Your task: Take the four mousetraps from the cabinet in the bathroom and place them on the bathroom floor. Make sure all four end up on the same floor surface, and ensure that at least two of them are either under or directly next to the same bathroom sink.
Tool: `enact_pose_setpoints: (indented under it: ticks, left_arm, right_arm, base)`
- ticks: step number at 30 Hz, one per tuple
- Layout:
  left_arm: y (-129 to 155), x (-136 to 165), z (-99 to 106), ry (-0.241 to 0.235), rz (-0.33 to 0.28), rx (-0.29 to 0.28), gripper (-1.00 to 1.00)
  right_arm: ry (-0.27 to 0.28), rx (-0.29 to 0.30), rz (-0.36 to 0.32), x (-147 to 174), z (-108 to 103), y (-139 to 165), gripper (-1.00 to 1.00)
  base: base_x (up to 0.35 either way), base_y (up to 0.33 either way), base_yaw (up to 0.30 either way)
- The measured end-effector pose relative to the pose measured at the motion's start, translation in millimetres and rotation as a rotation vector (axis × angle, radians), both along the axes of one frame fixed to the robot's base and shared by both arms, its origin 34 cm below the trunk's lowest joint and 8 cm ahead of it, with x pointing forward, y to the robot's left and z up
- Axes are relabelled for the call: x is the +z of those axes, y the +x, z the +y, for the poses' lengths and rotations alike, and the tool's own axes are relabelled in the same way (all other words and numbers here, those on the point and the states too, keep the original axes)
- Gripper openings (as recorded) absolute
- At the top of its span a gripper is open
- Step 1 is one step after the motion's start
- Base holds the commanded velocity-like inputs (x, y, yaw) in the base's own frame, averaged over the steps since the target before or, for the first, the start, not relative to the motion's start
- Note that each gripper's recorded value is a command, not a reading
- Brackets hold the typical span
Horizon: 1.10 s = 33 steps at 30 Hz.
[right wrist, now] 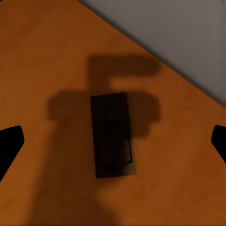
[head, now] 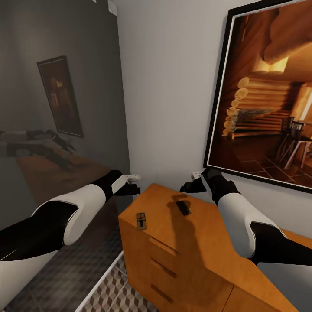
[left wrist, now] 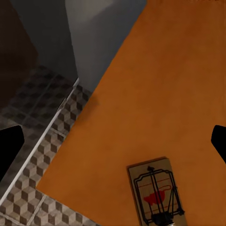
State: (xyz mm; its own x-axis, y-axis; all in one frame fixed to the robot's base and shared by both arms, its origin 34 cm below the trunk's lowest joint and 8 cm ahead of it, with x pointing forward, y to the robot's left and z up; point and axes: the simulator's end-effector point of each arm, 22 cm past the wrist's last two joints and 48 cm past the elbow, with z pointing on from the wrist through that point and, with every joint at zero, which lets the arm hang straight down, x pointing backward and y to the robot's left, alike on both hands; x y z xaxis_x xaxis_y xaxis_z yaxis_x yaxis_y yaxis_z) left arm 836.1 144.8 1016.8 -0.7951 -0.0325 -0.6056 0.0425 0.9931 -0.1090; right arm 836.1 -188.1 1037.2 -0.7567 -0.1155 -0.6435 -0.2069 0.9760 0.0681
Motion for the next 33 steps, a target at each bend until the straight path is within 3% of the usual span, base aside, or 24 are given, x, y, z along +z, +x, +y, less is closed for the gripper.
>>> enact_pose_setpoints:
  ticks: [33]
  left_arm:
    - [0, -14, -8, -0.001, 0.003, -0.01, 1.0]
  right_arm:
    - [-0.007, -0.013, 0.007, -15, -10, 2, 1.0]
  base:
    - [0.0, 0.0, 0.0]
